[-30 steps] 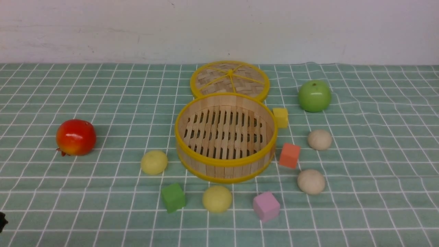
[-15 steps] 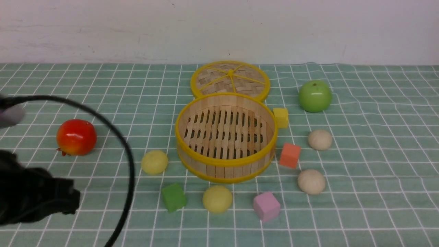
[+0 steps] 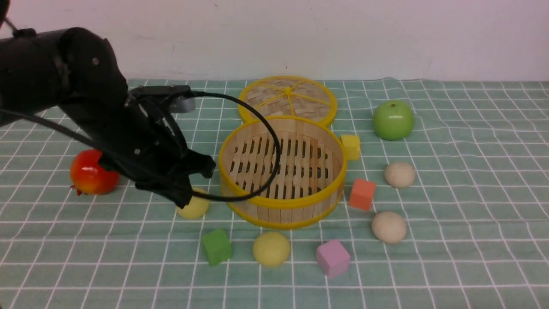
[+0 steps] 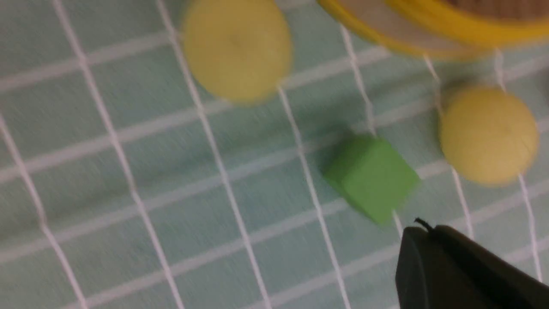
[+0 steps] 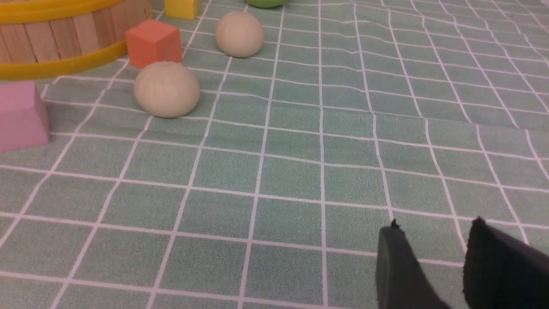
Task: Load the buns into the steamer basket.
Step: Use the left arm to grab a steamed stuffed bun
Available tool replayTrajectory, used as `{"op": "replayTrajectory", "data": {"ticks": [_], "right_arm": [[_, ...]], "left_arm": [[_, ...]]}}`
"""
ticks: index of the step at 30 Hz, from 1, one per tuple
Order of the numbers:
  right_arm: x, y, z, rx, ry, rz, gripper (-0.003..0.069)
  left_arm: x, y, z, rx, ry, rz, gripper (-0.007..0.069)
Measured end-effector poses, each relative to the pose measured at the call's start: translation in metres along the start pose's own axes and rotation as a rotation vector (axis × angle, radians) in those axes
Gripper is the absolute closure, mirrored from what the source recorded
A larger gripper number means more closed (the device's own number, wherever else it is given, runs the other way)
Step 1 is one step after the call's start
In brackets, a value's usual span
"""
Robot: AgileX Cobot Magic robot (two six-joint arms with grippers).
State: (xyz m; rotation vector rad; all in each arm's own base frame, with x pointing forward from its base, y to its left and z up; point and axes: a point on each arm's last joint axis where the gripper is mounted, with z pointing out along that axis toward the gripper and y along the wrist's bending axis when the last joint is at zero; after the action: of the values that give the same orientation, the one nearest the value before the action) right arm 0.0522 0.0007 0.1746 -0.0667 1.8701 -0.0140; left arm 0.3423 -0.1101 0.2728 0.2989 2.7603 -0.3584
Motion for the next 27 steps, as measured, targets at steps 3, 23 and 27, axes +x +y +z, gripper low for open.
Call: {"op": "replayTrajectory", "data": {"ticks": [3, 23, 27], "right_arm": [[0.000, 0.000, 0.000, 0.000, 0.000, 0.000, 0.0419], [0.000, 0.000, 0.000, 0.000, 0.000, 0.000, 0.0419], [0.000, 0.000, 0.000, 0.000, 0.000, 0.000, 0.0419]], "left_arm": [[-0.017, 0.014, 0.012, -0.006, -0.003, -0.037, 0.0639], [-0.038, 0.044, 0.086, -0.061, -0.066, -0.068, 0.0326], [-0.036, 0.047, 0.100, -0.066, -0.047, -0.071, 0.0336]]}}
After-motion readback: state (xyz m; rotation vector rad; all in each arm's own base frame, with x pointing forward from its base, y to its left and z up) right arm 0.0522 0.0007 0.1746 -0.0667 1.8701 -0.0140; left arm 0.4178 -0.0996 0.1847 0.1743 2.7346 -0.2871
